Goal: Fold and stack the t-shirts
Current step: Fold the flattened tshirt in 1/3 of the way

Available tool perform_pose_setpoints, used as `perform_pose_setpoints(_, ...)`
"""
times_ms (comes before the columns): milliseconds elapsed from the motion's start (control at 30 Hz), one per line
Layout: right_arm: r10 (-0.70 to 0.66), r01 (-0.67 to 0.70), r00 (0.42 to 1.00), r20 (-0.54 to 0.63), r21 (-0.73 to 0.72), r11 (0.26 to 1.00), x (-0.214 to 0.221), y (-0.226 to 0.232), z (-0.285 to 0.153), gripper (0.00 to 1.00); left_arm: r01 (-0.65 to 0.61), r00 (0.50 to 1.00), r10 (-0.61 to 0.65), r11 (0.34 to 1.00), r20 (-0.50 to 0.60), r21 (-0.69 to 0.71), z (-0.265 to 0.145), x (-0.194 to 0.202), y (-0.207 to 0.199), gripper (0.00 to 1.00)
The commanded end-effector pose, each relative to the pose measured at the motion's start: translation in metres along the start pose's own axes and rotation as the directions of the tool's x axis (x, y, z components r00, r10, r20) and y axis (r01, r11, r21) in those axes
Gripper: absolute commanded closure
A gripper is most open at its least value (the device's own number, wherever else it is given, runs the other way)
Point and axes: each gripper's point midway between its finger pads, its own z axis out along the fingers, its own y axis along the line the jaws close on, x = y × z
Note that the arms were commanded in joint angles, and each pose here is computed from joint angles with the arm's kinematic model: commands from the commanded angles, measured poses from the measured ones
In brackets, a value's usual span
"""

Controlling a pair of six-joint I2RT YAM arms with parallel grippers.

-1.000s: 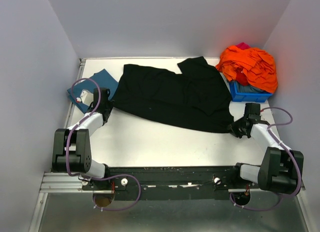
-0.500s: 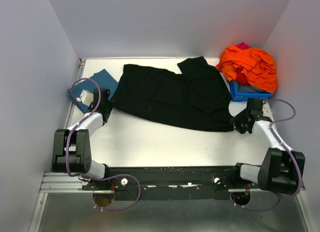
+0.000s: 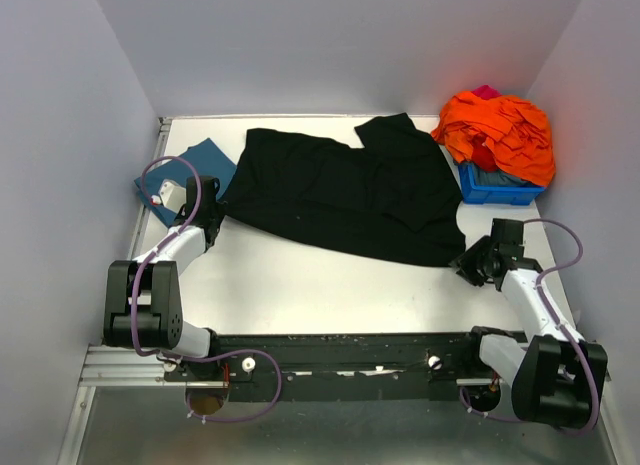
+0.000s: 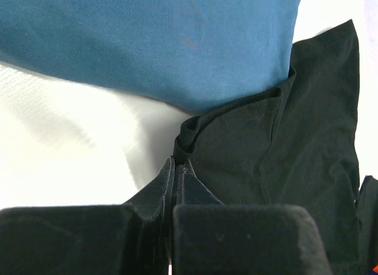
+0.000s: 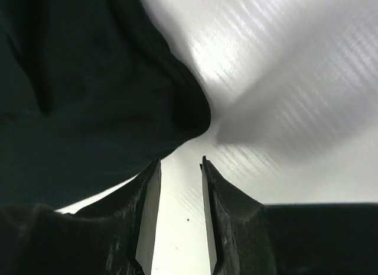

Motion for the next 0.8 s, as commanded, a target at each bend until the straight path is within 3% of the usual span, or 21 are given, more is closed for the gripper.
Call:
perform_pose_setpoints(0,0.011,-0.012,0.998,-0.066,-0.029,0.999,0.013,0.007,0.007,0.59,0.0,0.999,0.0,1.0,0.054,-0.006,-0.004,-0.014,0.0,1.0)
perform_pose_setpoints(567,0.042,-0.041,0.999,-0.029,0.061,0.997,-0.011,0.008,0.029,0.56,-0.003,0.998,0.003,1.0,0.06,-0.007,-0.003,-0.016,-0.003,1.0)
perform_pose_setpoints(767,0.048,-0.044,0.998,-0.046,0.084,0.995,-0.007,0.004,0.038,0.66,-0.005,0.998,0.005,1.0,0.059,-0.013,-0.001,-0.015,-0.002,1.0)
